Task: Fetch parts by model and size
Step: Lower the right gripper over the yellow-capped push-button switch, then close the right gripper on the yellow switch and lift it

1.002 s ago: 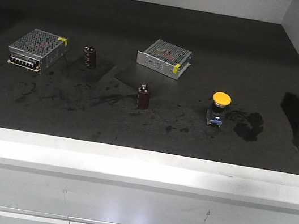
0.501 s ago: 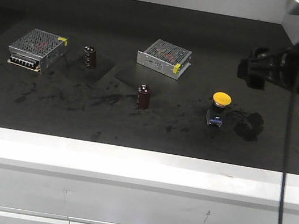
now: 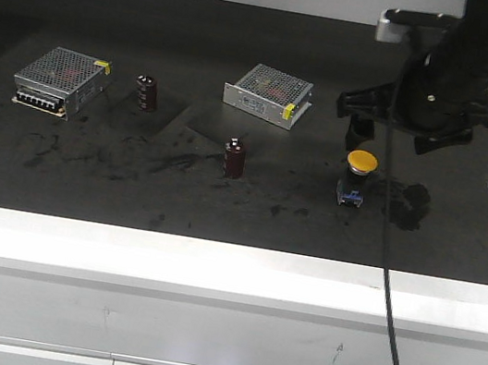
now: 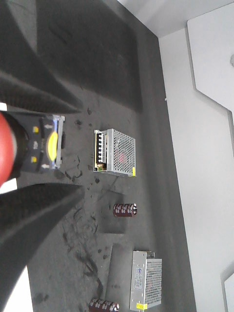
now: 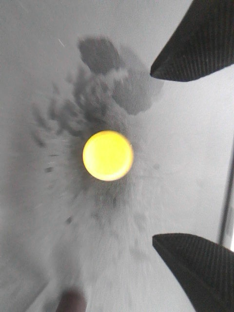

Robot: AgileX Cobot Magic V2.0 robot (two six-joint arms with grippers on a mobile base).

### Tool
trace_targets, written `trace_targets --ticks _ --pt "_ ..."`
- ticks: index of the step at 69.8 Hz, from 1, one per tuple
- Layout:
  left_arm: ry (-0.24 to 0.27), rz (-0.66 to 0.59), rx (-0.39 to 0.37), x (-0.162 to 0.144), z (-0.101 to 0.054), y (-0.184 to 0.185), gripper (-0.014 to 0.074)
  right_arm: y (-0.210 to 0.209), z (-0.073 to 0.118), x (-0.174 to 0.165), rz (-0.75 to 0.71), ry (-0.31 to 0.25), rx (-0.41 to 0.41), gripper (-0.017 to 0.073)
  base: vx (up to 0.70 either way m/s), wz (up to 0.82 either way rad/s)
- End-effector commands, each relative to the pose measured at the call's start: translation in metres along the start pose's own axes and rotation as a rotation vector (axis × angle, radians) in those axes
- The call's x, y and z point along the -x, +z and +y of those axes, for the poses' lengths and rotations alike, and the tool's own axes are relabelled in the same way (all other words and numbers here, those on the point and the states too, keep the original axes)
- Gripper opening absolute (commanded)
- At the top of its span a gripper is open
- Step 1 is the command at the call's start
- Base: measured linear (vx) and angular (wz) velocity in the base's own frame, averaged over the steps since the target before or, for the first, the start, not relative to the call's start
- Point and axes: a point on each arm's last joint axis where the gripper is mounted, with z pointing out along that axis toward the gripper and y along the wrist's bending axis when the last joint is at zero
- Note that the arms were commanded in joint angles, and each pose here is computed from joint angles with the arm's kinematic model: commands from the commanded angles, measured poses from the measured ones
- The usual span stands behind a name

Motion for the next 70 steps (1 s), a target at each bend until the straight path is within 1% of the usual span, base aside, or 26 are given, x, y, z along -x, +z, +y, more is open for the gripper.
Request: trace_targets --ticks 1,12,30,42,58,70 --pt "0.003 -0.093 -0.002 0.014 0.001 -0.002 -0.0006 -0.014 -0.001 0.011 -0.059 0.005 -0.003 0.0595 0.0 0.0" --pt "0.003 -0.092 -0.002 0.014 0.001 -0.002 -0.0006 0.018 0.002 0.02 -0.004 0.001 -0.013 0.0595 0.0 0.0" --pt "0.003 -0.072 0.0 0.012 0.001 -0.002 -0.0006 0.06 0.005 0.02 0.081 -0.007 -0.027 0.0595 0.0 0.0" --pt "0.003 -0.057 0.001 0.011 0.001 -0.002 -0.0006 0.067 0.005 0.022 0.074 -0.008 -0.033 0.0595 0.0 0.0" --pt "0.003 -0.053 0.001 0.01 0.001 -0.002 -0.0006 0.07 0.006 0.026 0.035 0.009 -0.029 0.0595 0.0 0.0" --pt "0.003 -0.05 0.001 0.01 0.001 -0.002 -0.0006 0.074 0.005 0.027 0.035 0.015 -0.042 0.0594 0.0 0.0"
